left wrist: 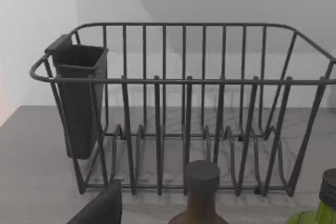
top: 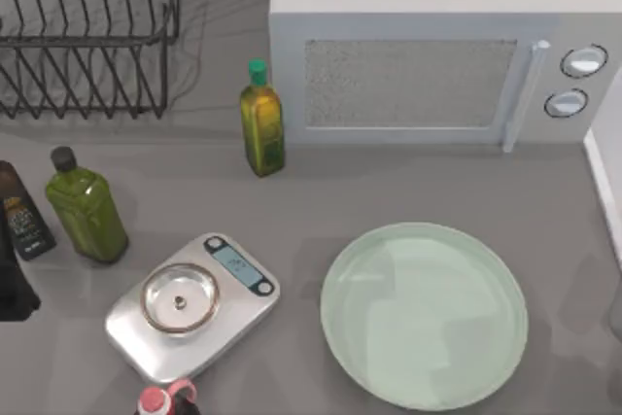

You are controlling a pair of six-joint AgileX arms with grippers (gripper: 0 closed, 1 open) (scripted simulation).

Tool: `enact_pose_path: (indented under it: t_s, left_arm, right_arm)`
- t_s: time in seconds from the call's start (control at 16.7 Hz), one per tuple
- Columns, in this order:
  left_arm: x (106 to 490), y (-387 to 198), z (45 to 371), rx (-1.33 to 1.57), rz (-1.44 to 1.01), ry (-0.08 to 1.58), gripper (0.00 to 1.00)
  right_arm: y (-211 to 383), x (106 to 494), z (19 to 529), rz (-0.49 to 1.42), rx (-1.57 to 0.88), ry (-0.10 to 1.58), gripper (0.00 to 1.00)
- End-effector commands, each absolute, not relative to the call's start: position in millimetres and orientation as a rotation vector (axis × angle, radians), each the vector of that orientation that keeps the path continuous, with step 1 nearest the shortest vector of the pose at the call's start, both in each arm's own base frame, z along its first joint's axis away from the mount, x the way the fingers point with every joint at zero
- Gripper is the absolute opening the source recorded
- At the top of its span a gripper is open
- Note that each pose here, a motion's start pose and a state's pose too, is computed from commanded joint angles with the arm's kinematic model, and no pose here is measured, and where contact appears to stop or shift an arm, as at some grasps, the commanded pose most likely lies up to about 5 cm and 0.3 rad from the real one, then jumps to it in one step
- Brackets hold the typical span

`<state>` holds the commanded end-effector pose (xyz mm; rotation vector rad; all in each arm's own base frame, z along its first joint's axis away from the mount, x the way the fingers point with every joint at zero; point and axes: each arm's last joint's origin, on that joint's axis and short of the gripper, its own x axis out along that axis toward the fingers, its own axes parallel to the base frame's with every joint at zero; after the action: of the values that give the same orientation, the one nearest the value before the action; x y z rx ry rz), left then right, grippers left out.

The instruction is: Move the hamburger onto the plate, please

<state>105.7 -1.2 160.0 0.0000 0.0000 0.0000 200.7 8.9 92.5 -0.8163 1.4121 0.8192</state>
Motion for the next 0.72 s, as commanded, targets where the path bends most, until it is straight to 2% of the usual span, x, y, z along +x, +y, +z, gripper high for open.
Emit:
enact_pose_path:
  t_s: [0.72]
  left_arm:
    - [105.7,-1.2,160.0,0.000,0.000,0.000,1.00]
  right_arm:
    - [8.9,200.7,92.5,0.819,-0.816,1.412,0.02]
